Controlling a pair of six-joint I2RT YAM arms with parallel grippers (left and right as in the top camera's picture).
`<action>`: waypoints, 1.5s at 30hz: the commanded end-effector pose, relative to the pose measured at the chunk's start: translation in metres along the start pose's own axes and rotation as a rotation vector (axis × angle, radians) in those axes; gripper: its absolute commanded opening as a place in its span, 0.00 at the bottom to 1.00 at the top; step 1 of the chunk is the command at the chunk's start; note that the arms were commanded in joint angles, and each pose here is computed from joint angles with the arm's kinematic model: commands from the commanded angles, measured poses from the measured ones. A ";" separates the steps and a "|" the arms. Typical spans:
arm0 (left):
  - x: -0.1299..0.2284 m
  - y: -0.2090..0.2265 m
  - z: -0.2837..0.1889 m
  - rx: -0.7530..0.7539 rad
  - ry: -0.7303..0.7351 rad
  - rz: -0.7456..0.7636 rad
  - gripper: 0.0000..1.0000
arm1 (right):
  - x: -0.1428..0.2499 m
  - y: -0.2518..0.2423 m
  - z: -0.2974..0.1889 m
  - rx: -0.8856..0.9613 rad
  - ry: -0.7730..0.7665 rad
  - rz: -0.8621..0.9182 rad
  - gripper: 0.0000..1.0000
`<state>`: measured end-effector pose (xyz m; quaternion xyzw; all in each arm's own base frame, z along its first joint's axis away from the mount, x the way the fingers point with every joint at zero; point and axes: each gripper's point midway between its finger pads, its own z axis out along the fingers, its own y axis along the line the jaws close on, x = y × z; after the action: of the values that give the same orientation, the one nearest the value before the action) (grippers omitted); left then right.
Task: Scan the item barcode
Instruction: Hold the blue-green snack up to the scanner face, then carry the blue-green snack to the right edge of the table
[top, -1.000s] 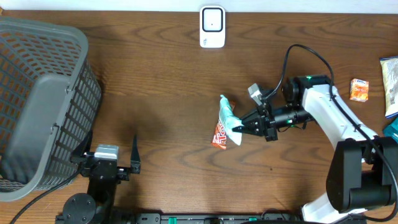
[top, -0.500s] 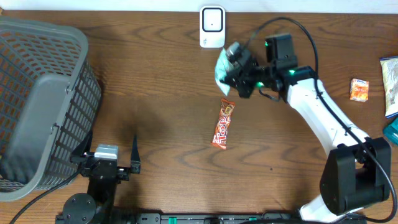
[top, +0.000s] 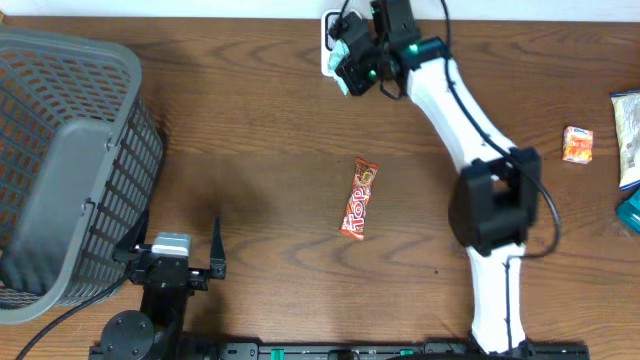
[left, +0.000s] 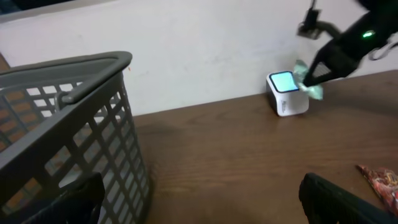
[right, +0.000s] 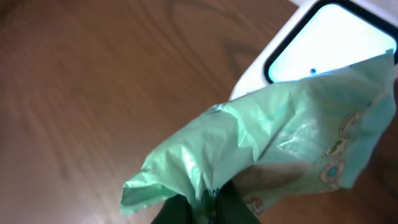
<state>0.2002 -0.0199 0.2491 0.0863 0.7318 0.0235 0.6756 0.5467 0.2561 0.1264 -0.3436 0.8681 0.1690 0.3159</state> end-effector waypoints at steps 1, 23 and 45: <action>-0.002 -0.001 -0.001 0.003 -0.008 -0.005 1.00 | -0.024 -0.009 0.007 0.035 -0.037 0.006 0.01; -0.002 -0.001 -0.001 0.003 -0.008 -0.005 1.00 | 0.072 -0.101 -0.111 0.517 0.437 0.241 0.01; -0.002 -0.001 -0.001 0.003 -0.008 -0.005 1.00 | 0.292 -0.277 -0.220 0.788 0.557 0.869 0.91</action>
<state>0.2002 -0.0199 0.2491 0.0863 0.7318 0.0235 0.6756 0.4684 -0.2022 0.0421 0.1220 0.9787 -0.1609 0.0364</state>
